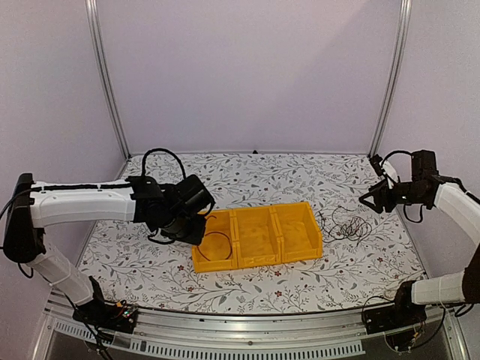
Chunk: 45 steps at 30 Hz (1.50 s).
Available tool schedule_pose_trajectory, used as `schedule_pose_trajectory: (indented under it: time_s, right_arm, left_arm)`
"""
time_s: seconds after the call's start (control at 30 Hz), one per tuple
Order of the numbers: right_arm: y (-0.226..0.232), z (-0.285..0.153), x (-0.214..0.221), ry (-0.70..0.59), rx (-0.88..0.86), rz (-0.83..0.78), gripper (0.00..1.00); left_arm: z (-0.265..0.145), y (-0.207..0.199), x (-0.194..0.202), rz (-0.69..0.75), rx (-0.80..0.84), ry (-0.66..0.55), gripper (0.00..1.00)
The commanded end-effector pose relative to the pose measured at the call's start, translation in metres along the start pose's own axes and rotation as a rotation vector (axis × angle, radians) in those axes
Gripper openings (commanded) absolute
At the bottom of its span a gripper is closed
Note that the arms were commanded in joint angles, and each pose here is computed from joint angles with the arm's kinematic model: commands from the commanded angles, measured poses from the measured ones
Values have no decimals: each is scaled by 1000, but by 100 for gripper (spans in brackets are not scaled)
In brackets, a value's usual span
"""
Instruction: Untangle the cables
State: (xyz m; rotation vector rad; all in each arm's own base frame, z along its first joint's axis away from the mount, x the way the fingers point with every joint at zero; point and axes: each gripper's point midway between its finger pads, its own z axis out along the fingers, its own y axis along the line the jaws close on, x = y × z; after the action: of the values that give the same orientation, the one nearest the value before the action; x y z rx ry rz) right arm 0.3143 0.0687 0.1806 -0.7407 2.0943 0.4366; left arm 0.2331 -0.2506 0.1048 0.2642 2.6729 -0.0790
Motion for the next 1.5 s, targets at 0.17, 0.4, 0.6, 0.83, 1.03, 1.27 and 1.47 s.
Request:
schedule_pose_trajectory:
  time_s: [0.17, 0.4, 0.6, 0.83, 1.03, 1.27, 1.47]
  right_arm:
    - [-11, 11, 28, 164, 9, 17, 62]
    - [-25, 24, 43, 248, 20, 53, 59]
    - [-38, 25, 75, 382, 90, 102, 41]
    - [-54, 23, 84, 418, 156, 109, 34]
    - [-46, 32, 108, 472, 103, 104, 32]
    - [-50, 41, 111, 463, 93, 94, 32]
    - [-54, 57, 117, 470, 56, 109, 25]
  left_arm:
    - [-49, -75, -38, 134, 229, -309, 40]
    - [-74, -171, -28, 281, 509, -409, 40]
    - [-70, -212, -15, 367, 535, -398, 39]
    - [-68, -216, -11, 363, 522, -408, 40]
    - [-65, -217, -10, 357, 516, -395, 40]
    - [-55, -225, -11, 342, 505, -379, 40]
    - [-50, -230, -12, 353, 491, -367, 40]
